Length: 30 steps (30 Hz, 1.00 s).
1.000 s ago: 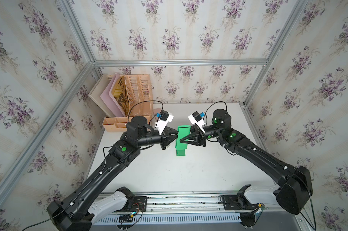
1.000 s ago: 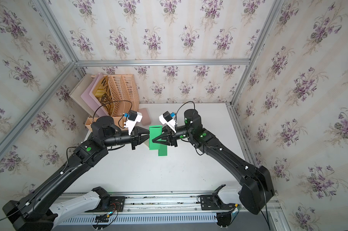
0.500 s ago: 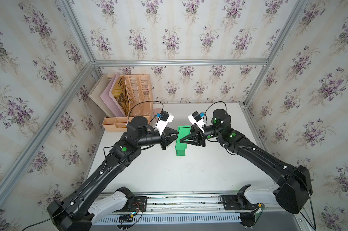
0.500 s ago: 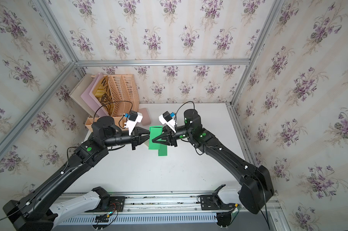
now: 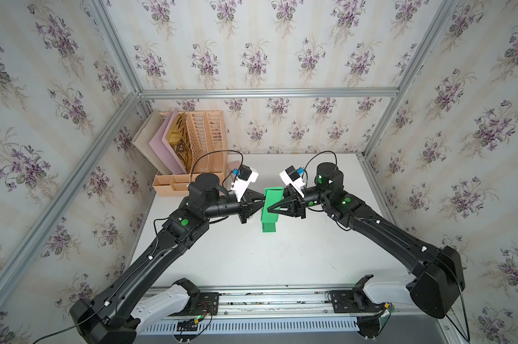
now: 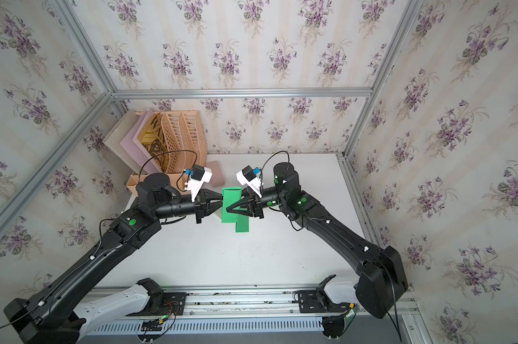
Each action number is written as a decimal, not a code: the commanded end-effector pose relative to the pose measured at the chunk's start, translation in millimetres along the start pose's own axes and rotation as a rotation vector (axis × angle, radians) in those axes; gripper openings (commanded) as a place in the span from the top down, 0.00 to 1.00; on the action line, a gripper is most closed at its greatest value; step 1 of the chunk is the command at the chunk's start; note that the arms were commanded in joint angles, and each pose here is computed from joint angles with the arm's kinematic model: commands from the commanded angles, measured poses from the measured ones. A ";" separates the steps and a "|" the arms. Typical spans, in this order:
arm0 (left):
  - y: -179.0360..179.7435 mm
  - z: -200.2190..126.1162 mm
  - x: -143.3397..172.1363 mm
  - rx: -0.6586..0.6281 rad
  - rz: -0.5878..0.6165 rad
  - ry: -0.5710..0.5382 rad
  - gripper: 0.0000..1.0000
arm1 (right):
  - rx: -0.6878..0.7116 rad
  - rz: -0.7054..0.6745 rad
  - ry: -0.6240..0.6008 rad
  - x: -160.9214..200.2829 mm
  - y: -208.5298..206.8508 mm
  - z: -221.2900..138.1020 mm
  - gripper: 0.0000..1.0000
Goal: Fold the square paper along the opposite sides
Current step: Fold the paper.
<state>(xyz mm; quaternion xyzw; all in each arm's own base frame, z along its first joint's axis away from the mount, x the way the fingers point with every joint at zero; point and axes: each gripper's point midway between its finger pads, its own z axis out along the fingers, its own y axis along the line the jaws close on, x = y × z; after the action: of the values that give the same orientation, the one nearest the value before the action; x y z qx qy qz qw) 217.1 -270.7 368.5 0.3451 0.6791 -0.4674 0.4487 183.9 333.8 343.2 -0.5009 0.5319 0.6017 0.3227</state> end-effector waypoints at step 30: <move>-0.4 0.7 -0.6 0.006 0.012 0.000 1.00 | -0.007 -0.010 -0.003 -2.8 -1.3 2.1 0.75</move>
<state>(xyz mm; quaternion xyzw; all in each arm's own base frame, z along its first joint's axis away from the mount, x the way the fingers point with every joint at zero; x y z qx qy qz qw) 218.4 -271.3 367.1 0.3446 0.6807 -0.4671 0.4469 185.5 335.8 339.1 -0.4996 0.5352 0.6026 0.3174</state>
